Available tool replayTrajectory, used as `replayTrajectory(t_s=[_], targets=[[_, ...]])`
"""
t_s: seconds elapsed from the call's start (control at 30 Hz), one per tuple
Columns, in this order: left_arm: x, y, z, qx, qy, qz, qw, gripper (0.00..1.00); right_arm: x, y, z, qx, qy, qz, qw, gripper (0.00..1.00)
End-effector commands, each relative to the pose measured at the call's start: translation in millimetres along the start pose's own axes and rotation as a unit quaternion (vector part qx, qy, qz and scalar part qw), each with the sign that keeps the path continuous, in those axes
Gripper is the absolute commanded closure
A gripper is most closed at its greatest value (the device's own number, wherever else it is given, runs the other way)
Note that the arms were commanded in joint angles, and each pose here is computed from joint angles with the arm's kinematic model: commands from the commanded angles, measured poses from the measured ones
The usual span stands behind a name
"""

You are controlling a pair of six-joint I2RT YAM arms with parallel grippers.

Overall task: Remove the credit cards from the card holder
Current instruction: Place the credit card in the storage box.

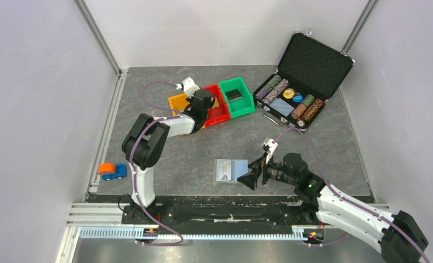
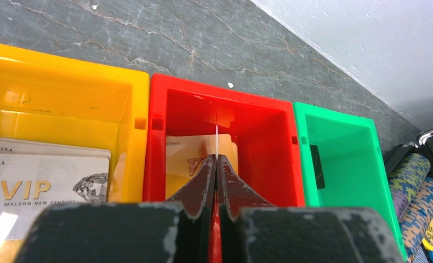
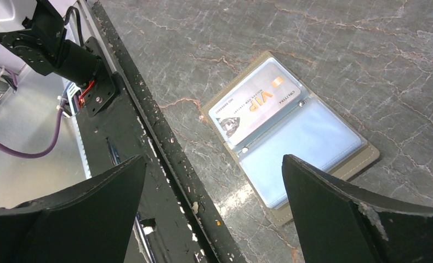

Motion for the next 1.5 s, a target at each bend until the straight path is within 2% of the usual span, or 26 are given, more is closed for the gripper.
replayTrajectory(t_s=[0.0,0.1,0.4,0.97,1.1,1.3,1.47], targets=[[-4,16,9,-0.029,0.014,0.01,0.999,0.91,1,20,2,-0.024,-0.006,-0.018,1.0,0.02],[-3,13,11,-0.027,0.017,0.014,0.999,0.84,2,20,3,-0.025,-0.006,-0.015,1.0,0.02],[0,9,12,-0.02,0.02,0.03,0.999,0.79,0,21,3,-0.026,-0.015,-0.013,0.999,0.02],[-11,21,10,-0.01,0.013,0.063,0.998,0.57,-6,20,3,-0.017,-0.038,0.007,0.999,0.02],[-22,38,-6,0.007,-0.003,0.077,0.997,0.48,-10,16,4,-0.005,-0.053,0.025,0.998,0.02],[-33,60,-47,0.064,-0.045,0.105,0.991,0.31,-14,9,6,0.01,-0.067,0.052,0.996,0.02],[-30,69,-90,0.127,-0.081,0.144,0.978,0.27,-19,0,6,0.024,-0.081,0.072,0.994,0.02]])
Point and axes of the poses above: each gripper's point midway between its finger pads, its own z axis out along the fingers, its own x axis along the line the jaws close on, y = z × x, the point moved 2 cm from there along -z, back along the fingers, and after that the axes turned 2 degrees about z, right-handed, at the moved point
